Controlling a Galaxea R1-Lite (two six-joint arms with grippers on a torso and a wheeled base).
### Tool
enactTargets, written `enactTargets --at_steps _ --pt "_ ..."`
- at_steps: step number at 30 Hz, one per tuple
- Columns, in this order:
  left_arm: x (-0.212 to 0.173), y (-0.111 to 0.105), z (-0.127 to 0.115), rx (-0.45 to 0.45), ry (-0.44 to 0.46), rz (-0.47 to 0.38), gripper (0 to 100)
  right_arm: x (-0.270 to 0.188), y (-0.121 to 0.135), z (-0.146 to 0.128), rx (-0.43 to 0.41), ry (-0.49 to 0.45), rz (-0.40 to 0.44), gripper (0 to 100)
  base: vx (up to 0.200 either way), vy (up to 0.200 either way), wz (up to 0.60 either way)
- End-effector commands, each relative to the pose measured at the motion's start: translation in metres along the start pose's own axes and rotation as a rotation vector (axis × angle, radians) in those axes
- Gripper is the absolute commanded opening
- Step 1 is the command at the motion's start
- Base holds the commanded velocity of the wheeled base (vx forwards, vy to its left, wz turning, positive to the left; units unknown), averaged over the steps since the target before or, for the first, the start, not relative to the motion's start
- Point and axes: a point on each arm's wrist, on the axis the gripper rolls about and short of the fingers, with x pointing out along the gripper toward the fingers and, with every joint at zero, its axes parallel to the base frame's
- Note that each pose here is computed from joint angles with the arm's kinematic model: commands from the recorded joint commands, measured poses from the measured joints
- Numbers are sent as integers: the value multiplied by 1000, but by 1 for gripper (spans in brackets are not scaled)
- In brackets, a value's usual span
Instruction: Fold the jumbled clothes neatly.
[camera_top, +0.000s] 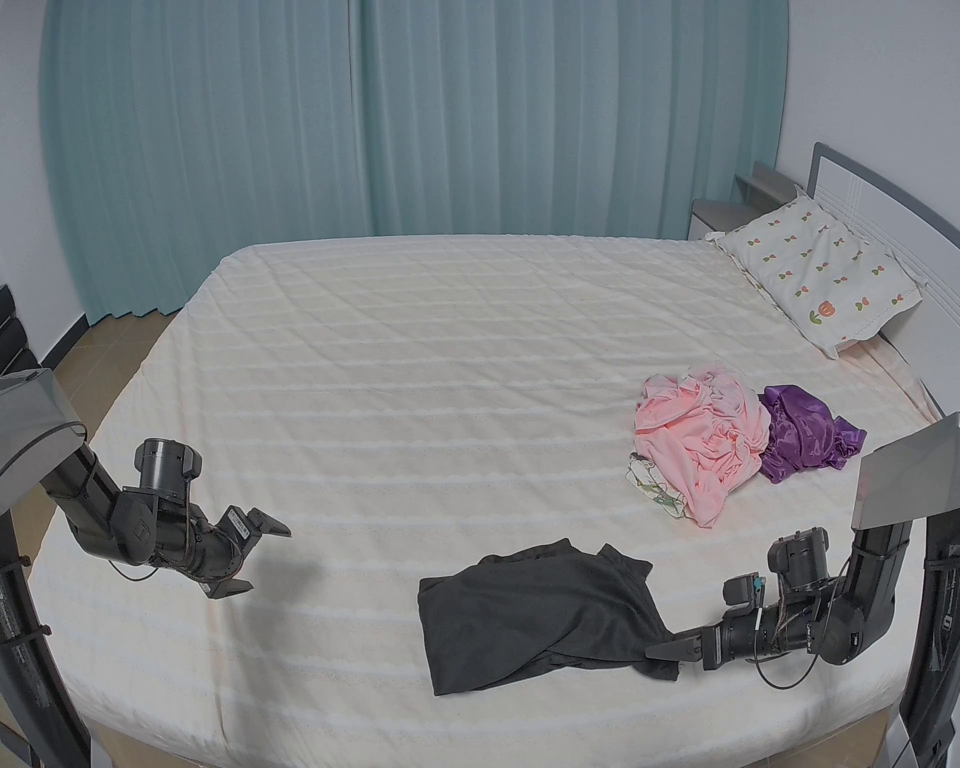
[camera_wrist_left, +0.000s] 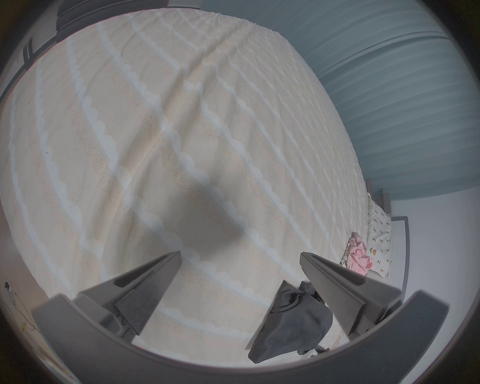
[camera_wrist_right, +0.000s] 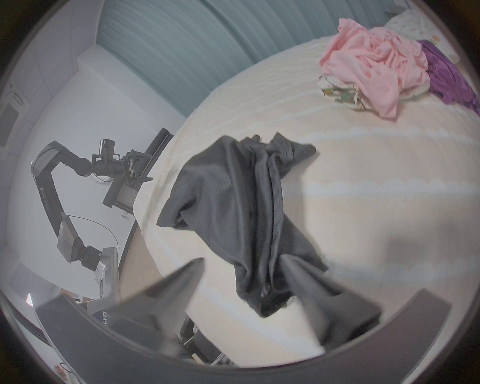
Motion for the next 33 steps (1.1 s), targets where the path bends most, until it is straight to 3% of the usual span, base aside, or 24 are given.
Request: enactTargets --at_steps 1,8,14,21,24,33 --pt "0 0 0 0 -2 -2 100 5 -1 19 -9 -75 29 100 0 0 0" --pt "0 0 0 0 -2 -2 100 50 5 51 143 -125 103 100 0 0 0" --pt "0 0 0 -2 -2 -2 100 78 -2 57 173 -112 114 100 0 0 0" --pt "0 0 1 -2 -3 -1 100 74 -8 64 207 -142 100 100 0 0 0" --pt "0 0 0 -3 -1 2 100 62 -17 71 260 -186 85 100 0 0 0" --pt "0 0 0 -2 -2 1 100 52 -33 63 328 -187 41 100 0 0 0"
